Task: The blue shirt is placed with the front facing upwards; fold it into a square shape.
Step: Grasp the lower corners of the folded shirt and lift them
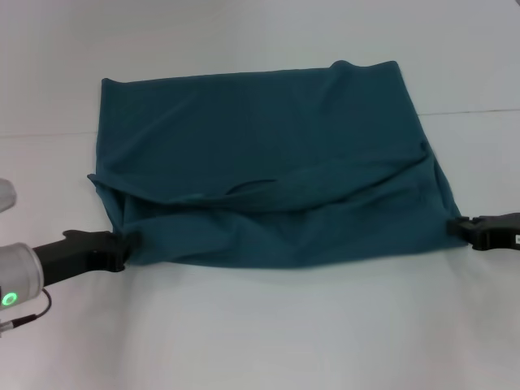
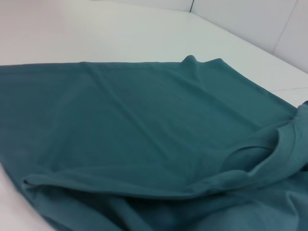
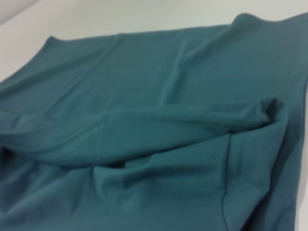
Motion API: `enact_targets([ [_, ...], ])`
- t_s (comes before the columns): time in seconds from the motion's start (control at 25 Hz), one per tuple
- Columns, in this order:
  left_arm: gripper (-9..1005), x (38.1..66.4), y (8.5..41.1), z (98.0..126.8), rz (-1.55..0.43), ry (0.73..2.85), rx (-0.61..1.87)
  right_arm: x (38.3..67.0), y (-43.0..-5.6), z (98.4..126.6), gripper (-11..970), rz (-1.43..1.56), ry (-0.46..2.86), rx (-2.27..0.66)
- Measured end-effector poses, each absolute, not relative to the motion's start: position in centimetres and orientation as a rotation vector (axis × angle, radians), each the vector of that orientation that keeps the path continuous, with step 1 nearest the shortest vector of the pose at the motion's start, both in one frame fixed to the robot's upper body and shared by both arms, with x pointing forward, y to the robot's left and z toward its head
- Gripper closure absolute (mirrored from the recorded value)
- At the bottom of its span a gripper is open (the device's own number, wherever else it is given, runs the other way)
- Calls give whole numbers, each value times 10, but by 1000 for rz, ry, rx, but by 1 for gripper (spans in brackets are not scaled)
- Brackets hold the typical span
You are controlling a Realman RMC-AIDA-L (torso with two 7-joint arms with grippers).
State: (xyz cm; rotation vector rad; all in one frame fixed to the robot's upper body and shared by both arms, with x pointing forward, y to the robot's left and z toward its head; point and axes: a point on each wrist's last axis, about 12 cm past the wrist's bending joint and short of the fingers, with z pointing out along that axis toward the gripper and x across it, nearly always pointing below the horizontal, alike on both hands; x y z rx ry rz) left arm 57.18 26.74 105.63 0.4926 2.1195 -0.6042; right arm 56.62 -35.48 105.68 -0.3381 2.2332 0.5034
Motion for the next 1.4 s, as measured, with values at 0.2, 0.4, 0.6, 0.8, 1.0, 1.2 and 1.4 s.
enact_targets([
  [0.2, 943, 574, 280, 1058, -600, 2129, 453, 564, -363, 1064, 810, 535, 2211, -286],
  [0.4, 939, 578, 285, 1057, -610, 2149, 455, 558, -371, 1067, 912, 564, 2193, -259],
  [0.6, 935, 577, 292, 1057, -633, 2179, 472, 552, -378, 1068, 926, 577, 2197, -248],
  [0.8, 931, 575, 294, 1053, -672, 2258, 509, 548, -380, 1067, 926, 585, 2195, -231],
  [1.0, 928, 574, 289, 1052, -669, 2258, 523, 548, -378, 1066, 926, 591, 2198, -233],
  [1.2, 924, 572, 283, 1055, -692, 2238, 541, 547, -377, 1065, 926, 593, 2199, -233],
  [1.4, 920, 570, 281, 1056, -717, 2238, 550, 545, -376, 1063, 926, 604, 2202, -233],
])
